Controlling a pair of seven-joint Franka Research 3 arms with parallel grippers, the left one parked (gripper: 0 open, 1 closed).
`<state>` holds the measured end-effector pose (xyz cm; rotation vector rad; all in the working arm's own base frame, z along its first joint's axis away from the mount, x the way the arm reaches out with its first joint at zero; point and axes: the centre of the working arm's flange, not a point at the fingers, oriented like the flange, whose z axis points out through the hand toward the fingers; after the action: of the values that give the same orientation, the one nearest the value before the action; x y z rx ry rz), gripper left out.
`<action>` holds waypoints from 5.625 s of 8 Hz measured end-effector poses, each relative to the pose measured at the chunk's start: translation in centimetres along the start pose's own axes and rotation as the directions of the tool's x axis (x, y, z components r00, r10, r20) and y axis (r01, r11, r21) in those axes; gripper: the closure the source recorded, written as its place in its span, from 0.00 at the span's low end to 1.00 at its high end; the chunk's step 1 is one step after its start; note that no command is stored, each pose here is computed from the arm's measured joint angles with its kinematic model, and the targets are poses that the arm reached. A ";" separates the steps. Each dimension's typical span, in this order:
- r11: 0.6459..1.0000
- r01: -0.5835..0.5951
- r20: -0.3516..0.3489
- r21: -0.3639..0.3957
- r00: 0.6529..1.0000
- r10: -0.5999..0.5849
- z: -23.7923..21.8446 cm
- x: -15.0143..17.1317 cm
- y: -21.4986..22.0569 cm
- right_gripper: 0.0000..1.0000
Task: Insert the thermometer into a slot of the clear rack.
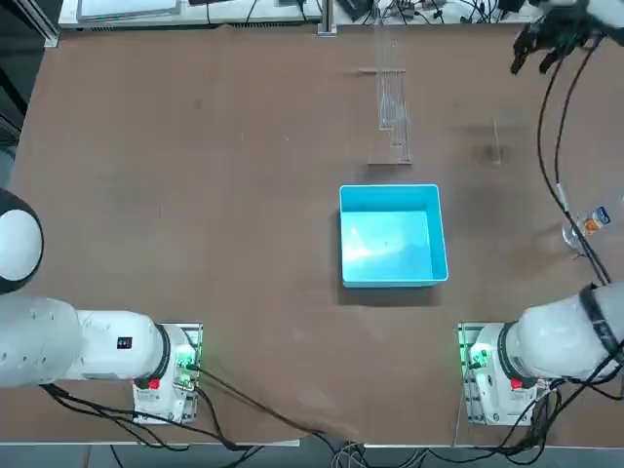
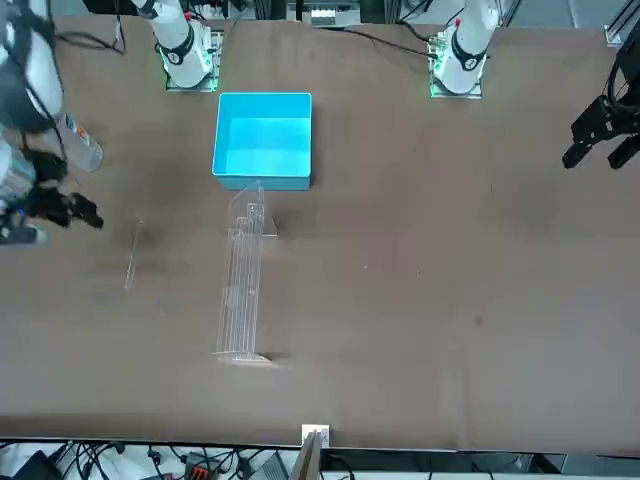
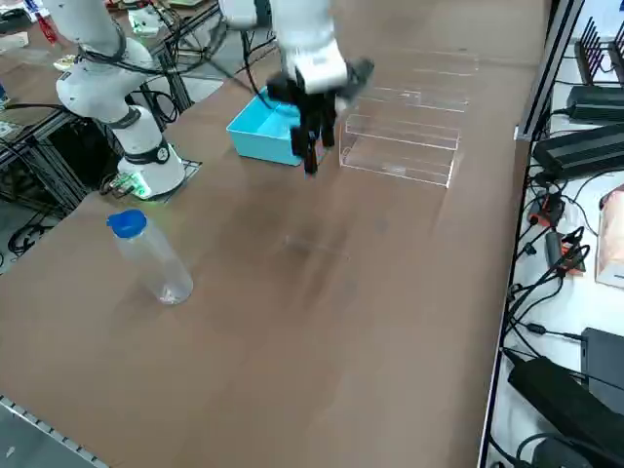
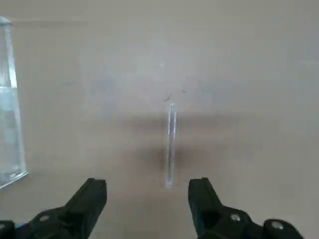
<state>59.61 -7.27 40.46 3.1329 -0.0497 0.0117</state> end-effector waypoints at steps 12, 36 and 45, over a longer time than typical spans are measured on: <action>0.997 -0.079 0.040 -0.016 0.996 0.080 20.2 -0.5 1.4 0.15; 0.995 -0.026 -0.121 0.097 0.992 0.038 0.3 2.3 -18.0 0.78; 0.969 -0.117 -0.210 0.220 0.964 0.164 5.0 1.7 -29.2 0.78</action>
<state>62.27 21.82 35.27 3.3002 -0.2880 0.4017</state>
